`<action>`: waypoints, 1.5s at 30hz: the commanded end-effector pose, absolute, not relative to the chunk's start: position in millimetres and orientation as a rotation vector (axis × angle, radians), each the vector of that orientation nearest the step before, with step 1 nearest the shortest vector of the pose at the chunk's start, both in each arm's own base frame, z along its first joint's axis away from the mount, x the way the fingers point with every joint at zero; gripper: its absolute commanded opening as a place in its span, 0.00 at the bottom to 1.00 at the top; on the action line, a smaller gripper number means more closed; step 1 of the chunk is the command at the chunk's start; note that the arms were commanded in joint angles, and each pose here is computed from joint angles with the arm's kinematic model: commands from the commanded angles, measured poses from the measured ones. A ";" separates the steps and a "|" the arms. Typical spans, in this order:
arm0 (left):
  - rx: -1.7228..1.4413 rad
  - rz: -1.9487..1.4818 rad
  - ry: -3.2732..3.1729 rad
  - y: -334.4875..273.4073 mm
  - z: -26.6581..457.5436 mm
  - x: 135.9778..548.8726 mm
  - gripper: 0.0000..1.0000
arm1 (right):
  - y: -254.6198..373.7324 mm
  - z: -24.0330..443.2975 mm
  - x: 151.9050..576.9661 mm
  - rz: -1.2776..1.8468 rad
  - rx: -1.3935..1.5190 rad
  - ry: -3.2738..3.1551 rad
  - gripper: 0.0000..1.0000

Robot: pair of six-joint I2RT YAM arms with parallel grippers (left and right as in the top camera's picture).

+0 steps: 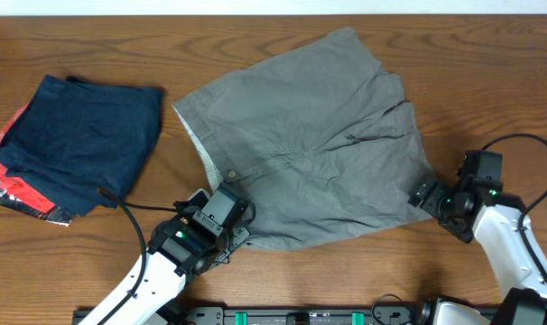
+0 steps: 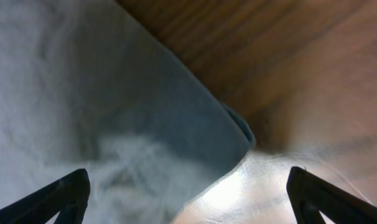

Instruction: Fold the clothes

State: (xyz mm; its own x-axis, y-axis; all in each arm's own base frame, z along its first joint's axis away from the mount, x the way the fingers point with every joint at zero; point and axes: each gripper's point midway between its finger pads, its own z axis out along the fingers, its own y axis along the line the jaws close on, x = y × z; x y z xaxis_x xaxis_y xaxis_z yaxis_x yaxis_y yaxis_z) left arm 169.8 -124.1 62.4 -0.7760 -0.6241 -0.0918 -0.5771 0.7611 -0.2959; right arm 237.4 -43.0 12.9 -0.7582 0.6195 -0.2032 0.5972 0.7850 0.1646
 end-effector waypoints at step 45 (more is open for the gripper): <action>-0.410 -0.578 2.473 -122.5 258.0 193.2 0.06 | -126.2 285.2 231.9 -0.030 0.889 2.244 0.01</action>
